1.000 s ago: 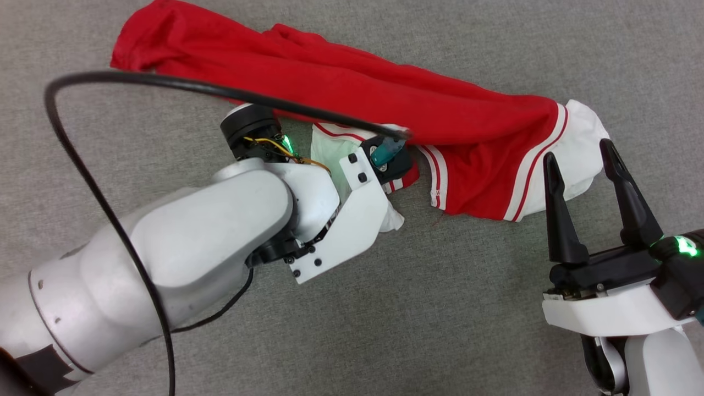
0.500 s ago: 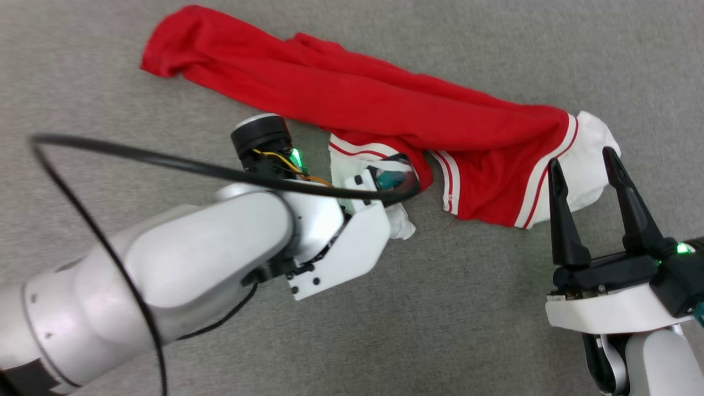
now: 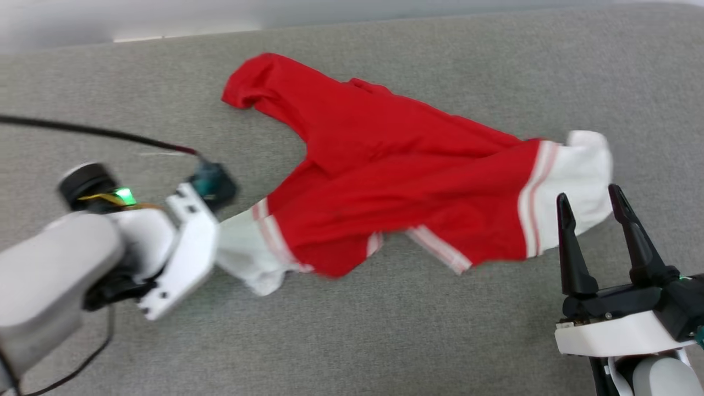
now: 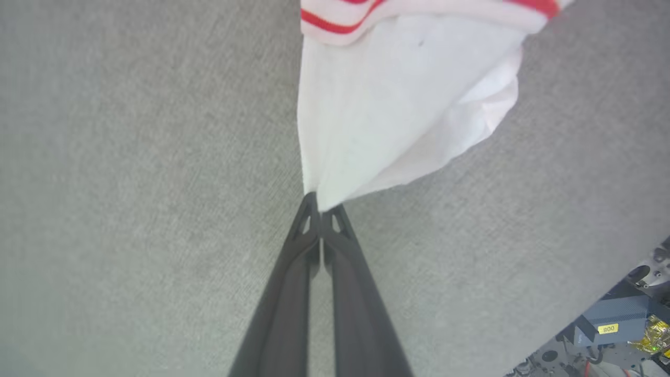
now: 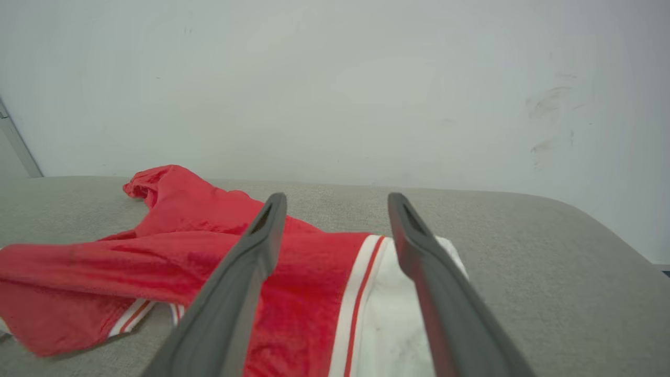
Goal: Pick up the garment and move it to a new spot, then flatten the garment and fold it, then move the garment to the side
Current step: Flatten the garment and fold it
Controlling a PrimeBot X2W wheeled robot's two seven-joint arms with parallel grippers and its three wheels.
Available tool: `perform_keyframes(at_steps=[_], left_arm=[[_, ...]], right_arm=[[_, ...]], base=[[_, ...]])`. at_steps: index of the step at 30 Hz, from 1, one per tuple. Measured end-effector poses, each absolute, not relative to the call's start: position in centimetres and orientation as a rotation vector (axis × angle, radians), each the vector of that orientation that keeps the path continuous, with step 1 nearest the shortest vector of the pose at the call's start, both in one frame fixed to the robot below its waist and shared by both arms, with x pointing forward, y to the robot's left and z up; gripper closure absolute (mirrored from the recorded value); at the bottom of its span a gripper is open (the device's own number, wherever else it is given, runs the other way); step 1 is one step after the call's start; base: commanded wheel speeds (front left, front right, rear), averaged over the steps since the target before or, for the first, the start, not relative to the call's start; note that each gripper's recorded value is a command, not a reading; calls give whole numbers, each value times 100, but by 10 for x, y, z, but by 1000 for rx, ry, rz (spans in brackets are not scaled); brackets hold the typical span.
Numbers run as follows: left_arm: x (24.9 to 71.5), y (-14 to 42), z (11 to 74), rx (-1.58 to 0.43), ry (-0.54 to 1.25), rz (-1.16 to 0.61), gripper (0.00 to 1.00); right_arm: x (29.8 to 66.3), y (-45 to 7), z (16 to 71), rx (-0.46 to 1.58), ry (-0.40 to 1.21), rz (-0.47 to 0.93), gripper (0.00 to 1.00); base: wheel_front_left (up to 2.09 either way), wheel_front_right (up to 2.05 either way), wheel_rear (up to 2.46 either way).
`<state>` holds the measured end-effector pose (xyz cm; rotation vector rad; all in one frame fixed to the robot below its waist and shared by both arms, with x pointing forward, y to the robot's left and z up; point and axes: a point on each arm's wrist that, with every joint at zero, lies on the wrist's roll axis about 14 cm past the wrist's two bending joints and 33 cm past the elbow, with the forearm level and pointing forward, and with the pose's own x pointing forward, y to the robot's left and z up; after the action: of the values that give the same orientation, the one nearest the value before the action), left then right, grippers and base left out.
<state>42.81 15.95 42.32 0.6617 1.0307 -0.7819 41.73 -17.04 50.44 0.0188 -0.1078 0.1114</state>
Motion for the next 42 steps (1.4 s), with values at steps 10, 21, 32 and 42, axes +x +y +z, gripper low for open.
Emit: perform_keyframes(at_steps=[10, 21, 32, 42], left_arm=[[429, 253, 410, 585, 1156, -479, 100], [479, 202, 505, 650, 685, -516, 0], [416, 108, 478, 545, 830, -871, 0], [396, 97, 410, 529, 1054, -959, 0]], right_arm=[[414, -167, 503, 12, -99, 134, 0], [400, -162, 513, 23, -120, 141, 0], [397, -167, 513, 28, -117, 125, 0], [412, -172, 501, 26, -91, 112, 0]], base=[[0, 0, 0], [0, 0, 0], [0, 0, 0], [0, 0, 0]])
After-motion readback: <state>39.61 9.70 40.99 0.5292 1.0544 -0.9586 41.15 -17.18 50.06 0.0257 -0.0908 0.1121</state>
